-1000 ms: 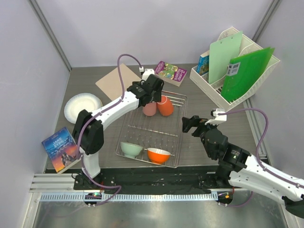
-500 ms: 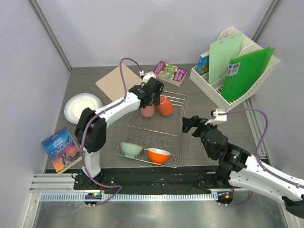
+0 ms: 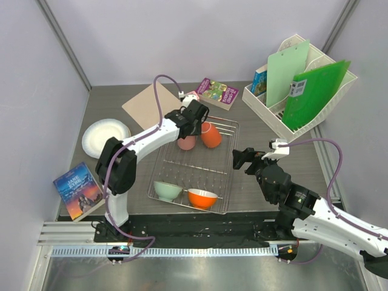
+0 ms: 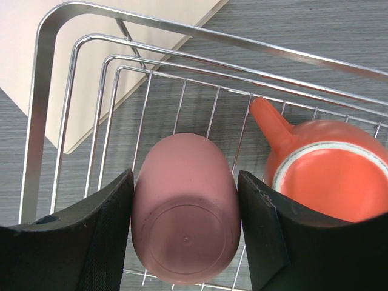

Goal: Unload the mixed dishes from the dish rack
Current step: Pick up the cup from the dish rack.

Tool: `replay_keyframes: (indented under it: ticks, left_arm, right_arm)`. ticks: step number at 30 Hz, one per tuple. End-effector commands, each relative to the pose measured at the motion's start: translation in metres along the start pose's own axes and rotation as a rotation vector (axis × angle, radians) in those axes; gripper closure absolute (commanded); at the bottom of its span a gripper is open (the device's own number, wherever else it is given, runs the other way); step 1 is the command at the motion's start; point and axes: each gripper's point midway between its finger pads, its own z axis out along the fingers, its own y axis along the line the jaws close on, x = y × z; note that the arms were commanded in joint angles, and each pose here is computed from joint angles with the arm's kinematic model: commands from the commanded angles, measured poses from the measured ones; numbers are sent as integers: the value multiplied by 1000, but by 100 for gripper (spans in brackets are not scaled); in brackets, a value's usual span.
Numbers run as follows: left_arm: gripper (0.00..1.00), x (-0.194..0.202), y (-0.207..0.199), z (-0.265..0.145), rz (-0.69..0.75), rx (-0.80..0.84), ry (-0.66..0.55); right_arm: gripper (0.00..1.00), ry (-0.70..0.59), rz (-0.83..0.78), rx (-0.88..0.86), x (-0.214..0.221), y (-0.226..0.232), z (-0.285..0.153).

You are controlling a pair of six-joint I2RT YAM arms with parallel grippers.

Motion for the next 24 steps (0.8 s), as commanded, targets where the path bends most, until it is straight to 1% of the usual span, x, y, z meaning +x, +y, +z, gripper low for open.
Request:
replay_keyframes:
  ticks: [1,2,4,8,12,13,15,16,17,18,19,20,21,22,23,24]
  left_arm:
    - [80,-37,13,-32,-14,1,-89]
    - [89,-39,13,-35,-13,7,-93]
    - [99,-49,14,-48,-16,22,-110]
    - [100,-73,18,-78,-25,50,-164]
    - [100,-103,35,-115,-62,41,-260]
    - [100,-113,40,-133,-85,61,-298]
    - [100,-123,44,-152,-117,99,-336]
    - [100,-125,37,-162,-131,175,-339]
    - [100,-143,39,-189,-187,259,-405]
    - [100,-139,37,-192,-228,315,-403]
    - [100,-135,24,-203,-243,434,-387]
    - [100,-144,30,-218,-301,512,-448]
    - [100,-145,28,-225,-339,577,-456]
    - [100,-143,24,-235,-385,695,-429]
    - [100,-132,20,-237,-406,774,-400]
    - [100,-141,17,-252,-429,877,-438]
  right_arm:
    - [0,-29,26,15,-8,-1,1]
    - [0,-28,26,13,-8,0,1]
    - [0,-24,26,7,-8,2,1]
    - [0,-30,25,-2,-13,6,2]
    - [0,-32,18,-1,-16,9,3]
    - [0,-31,18,-4,-16,10,3]
    - [0,-25,17,-13,-16,13,5]
    - [0,-24,20,-21,-17,16,5]
    - [0,-12,8,-46,-17,23,5]
    - [0,-10,0,-57,-18,27,6]
    - [0,-5,-8,-68,-19,30,6]
    - [0,-14,-5,-82,-24,35,7]
    - [0,-12,-8,-93,-25,38,7]
    - [0,-17,3,-107,-28,42,7]
    - [0,-39,26,-126,-36,47,7]
    - [0,-51,52,-169,-42,54,3]
